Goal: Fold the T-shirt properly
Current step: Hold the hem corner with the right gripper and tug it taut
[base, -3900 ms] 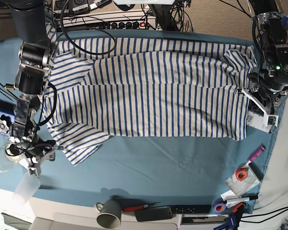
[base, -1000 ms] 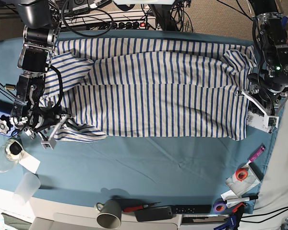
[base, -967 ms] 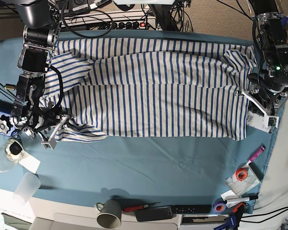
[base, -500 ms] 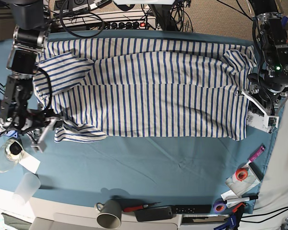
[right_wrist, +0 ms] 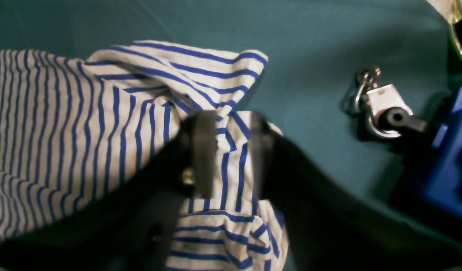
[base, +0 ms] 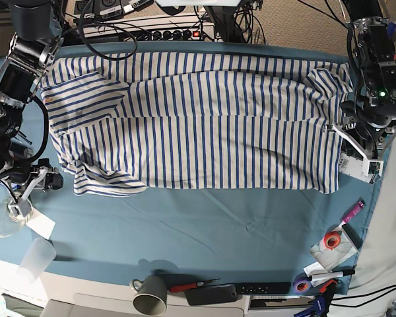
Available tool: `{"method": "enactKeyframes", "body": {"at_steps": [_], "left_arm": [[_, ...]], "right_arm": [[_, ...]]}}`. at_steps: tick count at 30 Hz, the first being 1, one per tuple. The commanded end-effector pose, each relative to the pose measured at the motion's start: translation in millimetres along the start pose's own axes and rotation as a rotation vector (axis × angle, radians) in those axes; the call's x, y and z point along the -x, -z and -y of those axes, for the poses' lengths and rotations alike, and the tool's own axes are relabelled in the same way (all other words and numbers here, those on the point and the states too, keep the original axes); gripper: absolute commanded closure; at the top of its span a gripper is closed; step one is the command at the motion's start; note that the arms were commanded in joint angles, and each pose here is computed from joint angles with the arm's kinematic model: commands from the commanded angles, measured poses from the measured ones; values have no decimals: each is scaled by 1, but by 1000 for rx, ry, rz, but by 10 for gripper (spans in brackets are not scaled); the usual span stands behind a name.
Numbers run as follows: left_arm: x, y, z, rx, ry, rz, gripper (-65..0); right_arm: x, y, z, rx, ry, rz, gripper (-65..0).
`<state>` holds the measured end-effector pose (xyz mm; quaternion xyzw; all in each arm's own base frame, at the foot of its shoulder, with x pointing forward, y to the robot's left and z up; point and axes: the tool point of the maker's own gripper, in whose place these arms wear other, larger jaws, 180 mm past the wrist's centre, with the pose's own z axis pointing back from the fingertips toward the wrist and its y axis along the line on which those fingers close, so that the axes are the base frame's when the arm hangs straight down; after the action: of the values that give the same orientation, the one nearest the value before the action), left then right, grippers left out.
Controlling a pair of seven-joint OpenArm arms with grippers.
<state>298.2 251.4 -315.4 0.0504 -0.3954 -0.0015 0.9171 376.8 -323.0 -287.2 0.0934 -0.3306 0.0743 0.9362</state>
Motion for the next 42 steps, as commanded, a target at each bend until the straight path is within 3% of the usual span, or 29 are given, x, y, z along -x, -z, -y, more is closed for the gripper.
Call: {"method": "enactKeyframes", "body": {"at_steps": [1, 5, 10, 14, 18, 24, 30, 42], "left_arm": [[-15, -3, -4, -12, 10, 50, -155], [-15, -3, -4, -12, 9, 51, -155], [-15, -3, -4, -12, 9, 52, -155], [-17, -4, -4, -12, 9, 58, -155], [-17, -4, -1, 4, 1, 61, -155], [-17, -4, 0, 10, 2, 61, -155], [-18, -4, 0, 13, 0, 63, -155], [-20, -4, 4, 33, 36, 72, -156]], "right_arm": [[-20, -13, 9, 36, -26, 53, -231], [-29, -14, 20, 95, -34, 103, -237], [-47, -18, 41, 211, 66, 217, -237], [-45, -7, 36, 235, 56, 214, -237], [-37, 18, 36, 250, 115, 206, -237], [-18, 49, 43, 217, 210, 170, -237], [-11, 62, 35, 151, 221, 149, -237], [-1, 83, 19, 119, 243, 136, -237]]}}
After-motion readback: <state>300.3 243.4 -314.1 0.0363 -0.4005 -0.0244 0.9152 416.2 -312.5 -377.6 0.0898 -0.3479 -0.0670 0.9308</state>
